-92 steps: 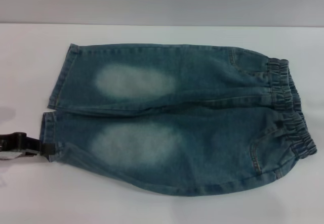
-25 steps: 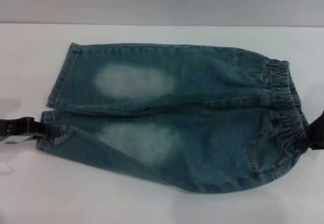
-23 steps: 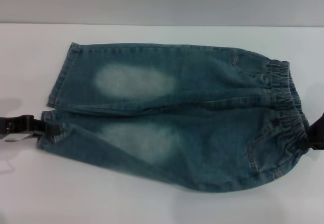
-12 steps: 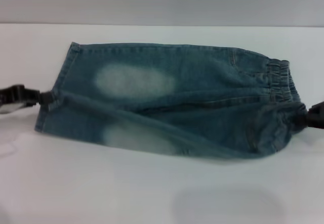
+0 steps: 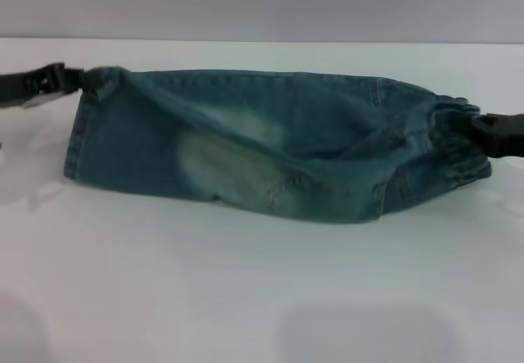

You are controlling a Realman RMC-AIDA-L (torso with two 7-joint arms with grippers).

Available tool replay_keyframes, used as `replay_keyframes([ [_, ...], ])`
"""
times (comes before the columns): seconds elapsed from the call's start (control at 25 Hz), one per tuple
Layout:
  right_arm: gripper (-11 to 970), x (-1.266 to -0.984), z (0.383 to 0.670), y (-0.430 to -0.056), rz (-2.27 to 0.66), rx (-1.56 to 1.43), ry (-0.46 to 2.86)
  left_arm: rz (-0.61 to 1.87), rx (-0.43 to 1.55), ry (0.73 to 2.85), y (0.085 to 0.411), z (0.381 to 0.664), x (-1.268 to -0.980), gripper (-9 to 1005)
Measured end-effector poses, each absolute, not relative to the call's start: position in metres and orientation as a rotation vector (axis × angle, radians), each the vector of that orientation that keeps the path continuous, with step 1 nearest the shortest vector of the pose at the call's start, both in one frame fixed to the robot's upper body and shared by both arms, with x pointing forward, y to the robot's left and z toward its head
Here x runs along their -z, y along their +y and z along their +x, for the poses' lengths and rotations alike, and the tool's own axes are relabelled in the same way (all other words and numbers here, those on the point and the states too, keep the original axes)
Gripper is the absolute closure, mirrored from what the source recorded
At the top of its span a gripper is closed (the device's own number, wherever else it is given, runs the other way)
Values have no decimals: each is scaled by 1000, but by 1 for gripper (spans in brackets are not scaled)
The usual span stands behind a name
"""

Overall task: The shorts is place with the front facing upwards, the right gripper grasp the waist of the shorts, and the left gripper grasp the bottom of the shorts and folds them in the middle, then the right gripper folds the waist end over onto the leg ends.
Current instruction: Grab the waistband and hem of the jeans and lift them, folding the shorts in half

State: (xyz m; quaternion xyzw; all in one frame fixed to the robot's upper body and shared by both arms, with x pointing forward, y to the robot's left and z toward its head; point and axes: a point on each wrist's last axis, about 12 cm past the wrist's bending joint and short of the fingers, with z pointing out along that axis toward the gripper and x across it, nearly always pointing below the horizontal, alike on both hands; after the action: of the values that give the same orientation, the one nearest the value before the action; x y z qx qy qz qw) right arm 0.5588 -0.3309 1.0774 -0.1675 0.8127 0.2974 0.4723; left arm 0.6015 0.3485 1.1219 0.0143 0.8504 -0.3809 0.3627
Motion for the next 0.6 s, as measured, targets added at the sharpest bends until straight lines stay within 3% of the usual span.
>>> replay_keyframes([
  [0.6,955,-1056,596,-307,-249,-507,1891,49,638,2140,326,635,-1111,961],
])
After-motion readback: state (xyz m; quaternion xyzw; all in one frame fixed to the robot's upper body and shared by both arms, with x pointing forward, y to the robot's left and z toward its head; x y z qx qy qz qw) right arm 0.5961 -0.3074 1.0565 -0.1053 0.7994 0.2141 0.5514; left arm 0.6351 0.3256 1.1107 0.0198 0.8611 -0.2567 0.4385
